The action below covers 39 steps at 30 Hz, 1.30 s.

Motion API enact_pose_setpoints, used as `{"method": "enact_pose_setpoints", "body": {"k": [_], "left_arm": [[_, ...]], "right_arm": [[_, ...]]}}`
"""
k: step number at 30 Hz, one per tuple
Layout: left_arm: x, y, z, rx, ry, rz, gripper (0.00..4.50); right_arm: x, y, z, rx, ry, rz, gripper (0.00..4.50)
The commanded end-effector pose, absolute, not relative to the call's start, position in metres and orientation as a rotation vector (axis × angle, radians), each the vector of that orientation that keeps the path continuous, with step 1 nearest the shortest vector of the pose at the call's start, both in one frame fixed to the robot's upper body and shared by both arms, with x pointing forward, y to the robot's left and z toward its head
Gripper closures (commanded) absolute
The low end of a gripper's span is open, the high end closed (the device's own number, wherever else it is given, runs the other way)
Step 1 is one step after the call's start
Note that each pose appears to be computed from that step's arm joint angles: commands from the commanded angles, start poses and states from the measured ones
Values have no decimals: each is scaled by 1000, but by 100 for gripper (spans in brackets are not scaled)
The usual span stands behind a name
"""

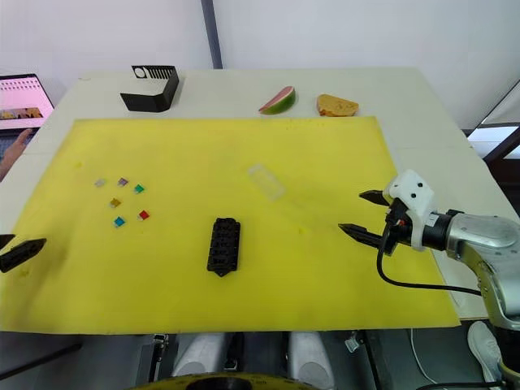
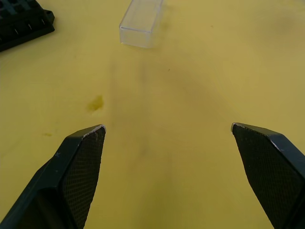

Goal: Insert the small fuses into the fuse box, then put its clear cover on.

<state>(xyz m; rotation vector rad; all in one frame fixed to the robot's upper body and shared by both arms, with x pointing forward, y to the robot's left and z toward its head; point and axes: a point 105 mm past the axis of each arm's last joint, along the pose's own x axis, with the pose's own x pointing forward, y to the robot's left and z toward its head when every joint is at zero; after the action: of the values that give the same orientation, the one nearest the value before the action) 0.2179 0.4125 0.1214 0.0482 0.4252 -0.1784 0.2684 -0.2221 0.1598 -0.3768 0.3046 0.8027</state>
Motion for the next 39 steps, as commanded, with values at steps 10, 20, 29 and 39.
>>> {"method": "enact_pose_setpoints", "body": {"k": [10, 20, 29, 39], "left_arm": [[232, 403, 125, 64, 411, -223, 3], [249, 390, 125, -78, 393, -245, 3], [283, 374, 148, -692, 437, -316, 3], [305, 371, 146, -964, 435, -267, 3]], "right_arm": [[271, -217, 172, -412, 239, 799, 0], [277, -200, 176, -417, 191, 835, 0], [274, -118, 206, -315, 52, 1160, 0], [273, -58, 207, -372, -46, 1312, 0]]}}
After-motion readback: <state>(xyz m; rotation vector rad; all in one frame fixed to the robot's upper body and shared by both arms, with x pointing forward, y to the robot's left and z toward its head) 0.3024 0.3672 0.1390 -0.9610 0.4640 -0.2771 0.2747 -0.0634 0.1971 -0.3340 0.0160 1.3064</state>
